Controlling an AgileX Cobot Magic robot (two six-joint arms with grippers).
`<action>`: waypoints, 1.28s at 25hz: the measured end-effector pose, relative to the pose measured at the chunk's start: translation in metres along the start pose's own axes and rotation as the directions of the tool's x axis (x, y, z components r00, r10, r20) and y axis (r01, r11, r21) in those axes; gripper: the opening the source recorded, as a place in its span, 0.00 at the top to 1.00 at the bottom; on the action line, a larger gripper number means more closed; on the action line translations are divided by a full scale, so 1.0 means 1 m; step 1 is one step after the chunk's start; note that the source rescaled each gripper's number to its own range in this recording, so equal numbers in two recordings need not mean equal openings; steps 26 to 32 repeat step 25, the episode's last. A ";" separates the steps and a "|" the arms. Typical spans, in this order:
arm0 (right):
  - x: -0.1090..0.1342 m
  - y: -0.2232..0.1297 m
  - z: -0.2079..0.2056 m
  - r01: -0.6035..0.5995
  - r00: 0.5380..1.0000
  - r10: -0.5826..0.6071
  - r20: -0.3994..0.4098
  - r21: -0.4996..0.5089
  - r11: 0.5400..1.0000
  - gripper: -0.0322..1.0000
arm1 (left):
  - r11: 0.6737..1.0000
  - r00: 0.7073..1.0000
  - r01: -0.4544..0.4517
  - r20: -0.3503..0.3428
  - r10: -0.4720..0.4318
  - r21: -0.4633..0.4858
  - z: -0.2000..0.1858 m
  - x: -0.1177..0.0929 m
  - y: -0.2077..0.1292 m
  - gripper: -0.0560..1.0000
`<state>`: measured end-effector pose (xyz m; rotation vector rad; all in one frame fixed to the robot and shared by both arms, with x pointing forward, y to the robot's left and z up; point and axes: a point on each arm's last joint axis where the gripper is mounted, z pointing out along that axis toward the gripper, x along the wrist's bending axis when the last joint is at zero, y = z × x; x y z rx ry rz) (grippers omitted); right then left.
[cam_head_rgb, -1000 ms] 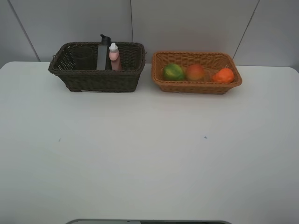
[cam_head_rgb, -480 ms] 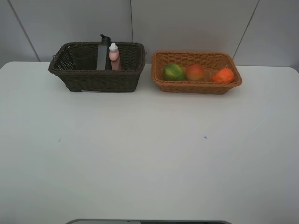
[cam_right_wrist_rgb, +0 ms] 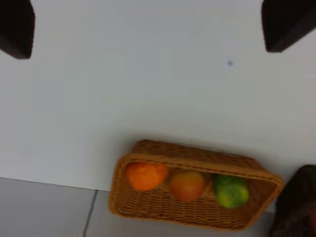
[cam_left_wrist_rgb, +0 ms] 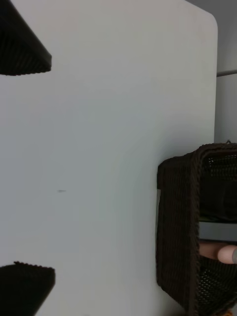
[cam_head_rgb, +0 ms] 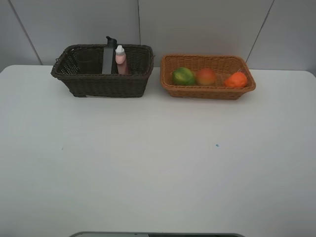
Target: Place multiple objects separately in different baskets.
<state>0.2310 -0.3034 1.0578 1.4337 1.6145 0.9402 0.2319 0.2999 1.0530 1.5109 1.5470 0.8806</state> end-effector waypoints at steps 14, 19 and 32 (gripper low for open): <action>0.001 0.000 0.000 -0.058 0.991 0.057 0.118 0.006 0.998 0.01 | 1.000 1.000 0.000 0.000 0.000 0.000 0.000 0.000 0.000 0.02; 0.001 0.000 0.000 -0.058 0.991 0.057 0.118 0.006 0.998 0.01 | 1.000 1.000 0.000 0.000 0.000 0.000 0.000 0.000 0.000 0.02; 0.001 0.000 0.000 -0.058 0.991 0.057 0.118 0.006 0.998 0.01 | 1.000 1.000 0.000 0.000 0.000 0.000 0.000 0.000 0.000 0.02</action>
